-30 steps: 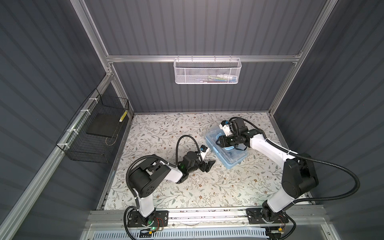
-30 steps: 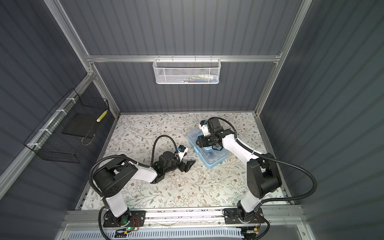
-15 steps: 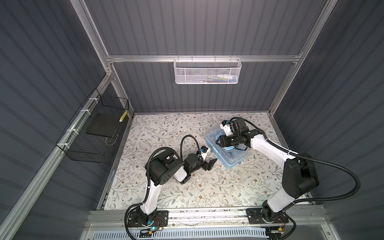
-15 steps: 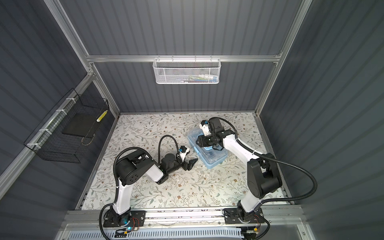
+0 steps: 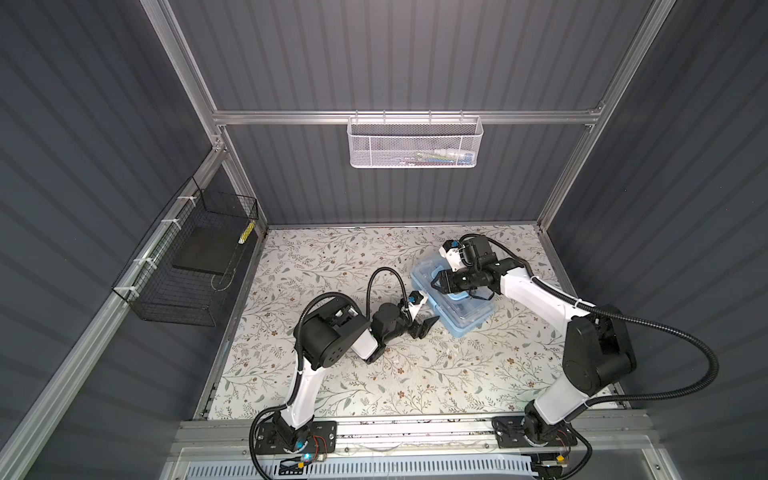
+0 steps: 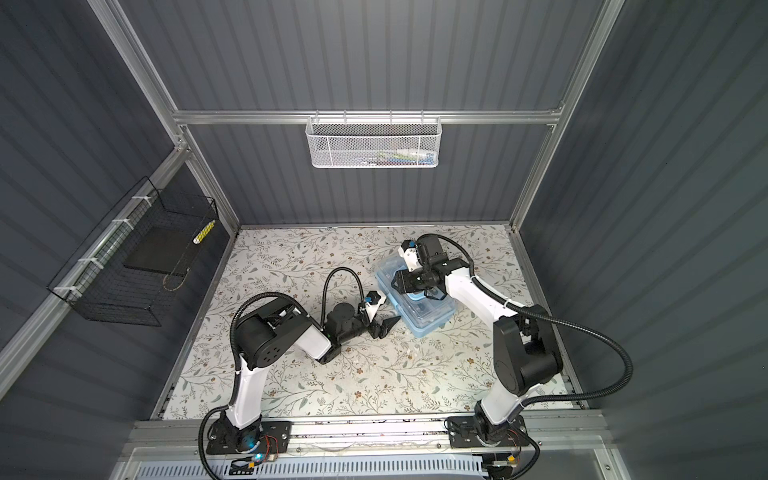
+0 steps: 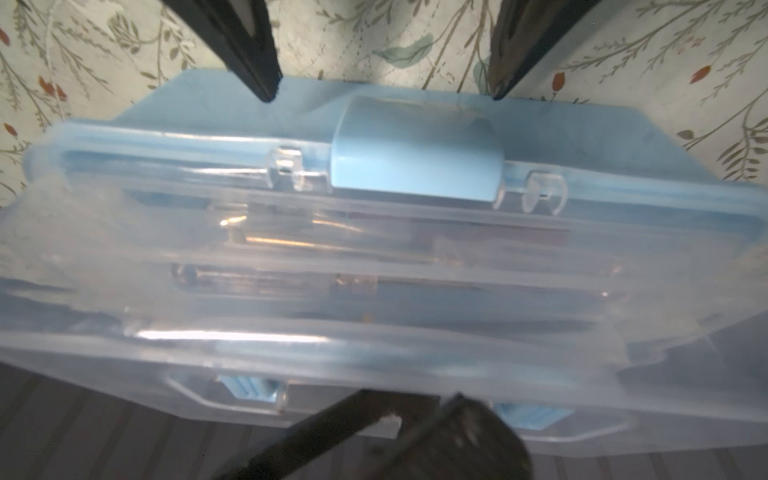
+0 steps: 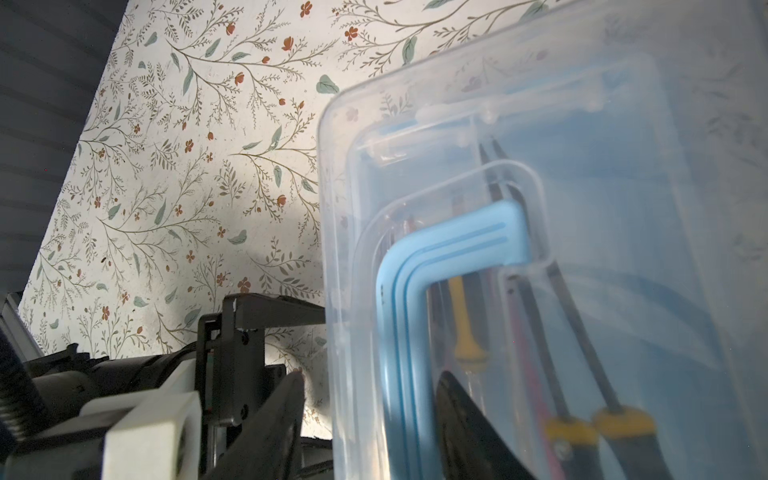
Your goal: Pack the tool kit
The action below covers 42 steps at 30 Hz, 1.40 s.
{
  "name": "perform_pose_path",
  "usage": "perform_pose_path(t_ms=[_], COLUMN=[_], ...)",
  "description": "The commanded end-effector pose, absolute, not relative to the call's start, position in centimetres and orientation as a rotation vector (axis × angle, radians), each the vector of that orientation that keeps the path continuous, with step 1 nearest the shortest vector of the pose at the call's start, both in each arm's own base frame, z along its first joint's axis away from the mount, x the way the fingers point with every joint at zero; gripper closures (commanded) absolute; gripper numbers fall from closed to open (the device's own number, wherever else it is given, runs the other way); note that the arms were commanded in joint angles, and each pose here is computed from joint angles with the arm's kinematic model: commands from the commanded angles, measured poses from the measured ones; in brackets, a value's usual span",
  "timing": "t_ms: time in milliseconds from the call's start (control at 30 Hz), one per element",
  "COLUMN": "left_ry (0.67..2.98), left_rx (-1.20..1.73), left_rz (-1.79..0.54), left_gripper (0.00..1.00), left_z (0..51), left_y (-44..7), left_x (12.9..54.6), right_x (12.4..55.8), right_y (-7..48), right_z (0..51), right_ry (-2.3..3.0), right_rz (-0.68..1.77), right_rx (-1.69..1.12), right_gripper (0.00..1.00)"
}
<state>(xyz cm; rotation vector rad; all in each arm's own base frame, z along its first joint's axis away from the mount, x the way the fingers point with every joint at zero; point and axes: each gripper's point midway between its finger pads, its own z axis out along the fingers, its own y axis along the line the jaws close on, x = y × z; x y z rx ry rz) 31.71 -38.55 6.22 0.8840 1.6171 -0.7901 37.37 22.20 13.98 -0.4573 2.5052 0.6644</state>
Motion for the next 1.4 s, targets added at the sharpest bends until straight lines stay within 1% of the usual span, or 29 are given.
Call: perform_pose_path(t_ms=[0,333,467,600,833,1067,1367], left_ry=[1.565,1.56,1.56,1.554,1.564,1.582,1.595], left_rx=[0.951,0.942,0.948,0.943,0.93,0.906,0.887], left_rz=[-0.793,-0.781,-0.761,-0.756,-0.743,-0.722,-0.715], left_gripper=[0.21,0.21,0.22,0.24,0.24,0.28,0.3], left_z=[6.6,6.6,6.5,6.6,6.5,6.5,6.5], left_y=[-39.1,-38.5,-38.3,-38.2,-38.0,-37.8,-37.8], left_x=[31.6,32.3,32.5,32.7,33.2,33.7,34.1], right_x=[34.7,34.7,34.8,34.9,34.8,34.8,34.8], right_y=[21.8,21.6,21.6,21.7,21.8,21.8,21.8], right_z=[9.9,10.0,10.0,10.0,9.8,9.9,9.8], right_ry=[2.686,2.687,2.686,2.686,2.695,2.699,2.704], right_rz=[0.676,0.67,0.669,0.673,0.677,0.679,0.68], right_rx=[-0.45,-0.43,-0.421,-0.422,-0.424,-0.424,-0.422], right_gripper=[0.47,0.47,0.45,0.45,0.45,0.45,0.45])
